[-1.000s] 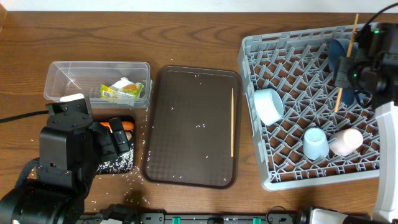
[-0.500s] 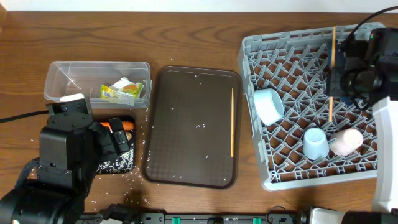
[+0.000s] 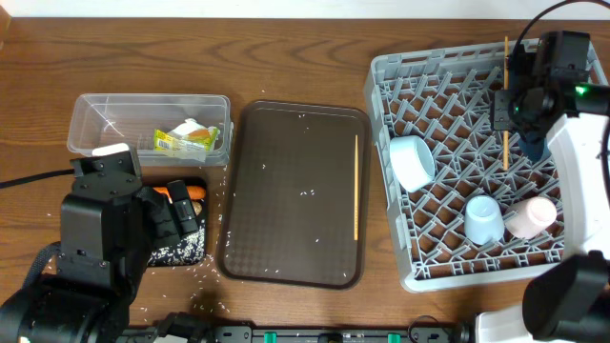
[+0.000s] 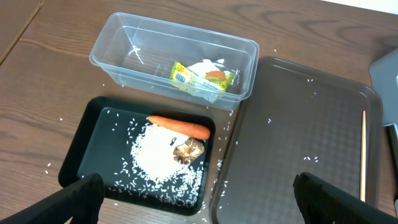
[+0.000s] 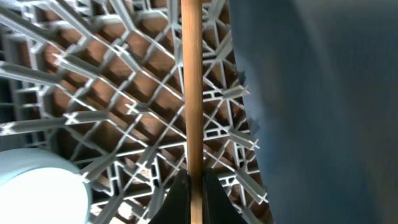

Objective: Sort waste into correct bins and load items into the dishwasher rack
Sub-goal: 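Carry the chopstick right and insert it upright into the rack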

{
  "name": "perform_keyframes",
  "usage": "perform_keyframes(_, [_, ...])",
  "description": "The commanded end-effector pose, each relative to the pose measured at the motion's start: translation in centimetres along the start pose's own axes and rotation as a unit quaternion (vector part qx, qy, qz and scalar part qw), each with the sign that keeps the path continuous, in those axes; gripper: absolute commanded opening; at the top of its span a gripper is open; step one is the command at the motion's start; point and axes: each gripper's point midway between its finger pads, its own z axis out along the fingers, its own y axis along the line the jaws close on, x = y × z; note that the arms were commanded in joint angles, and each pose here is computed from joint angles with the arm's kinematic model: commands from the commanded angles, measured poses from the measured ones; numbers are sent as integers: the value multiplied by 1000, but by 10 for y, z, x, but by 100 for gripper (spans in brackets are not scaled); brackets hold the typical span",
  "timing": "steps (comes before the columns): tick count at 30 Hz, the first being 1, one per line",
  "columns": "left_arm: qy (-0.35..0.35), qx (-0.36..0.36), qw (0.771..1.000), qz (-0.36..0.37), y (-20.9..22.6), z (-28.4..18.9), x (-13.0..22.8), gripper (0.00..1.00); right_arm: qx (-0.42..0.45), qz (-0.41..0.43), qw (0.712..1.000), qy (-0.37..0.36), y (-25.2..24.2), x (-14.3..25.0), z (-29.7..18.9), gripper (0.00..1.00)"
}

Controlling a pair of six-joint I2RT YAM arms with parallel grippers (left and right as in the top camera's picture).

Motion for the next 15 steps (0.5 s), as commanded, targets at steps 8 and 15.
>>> perform_keyframes(8, [-3,-5,1000,-5,3,-2,-2,98,-9,-55,998,39,30,9,32,1])
perform_keyframes(15, [-3,-5,1000,-5,3,-2,-2,98,29,-77,996,40,29,8,30,1])
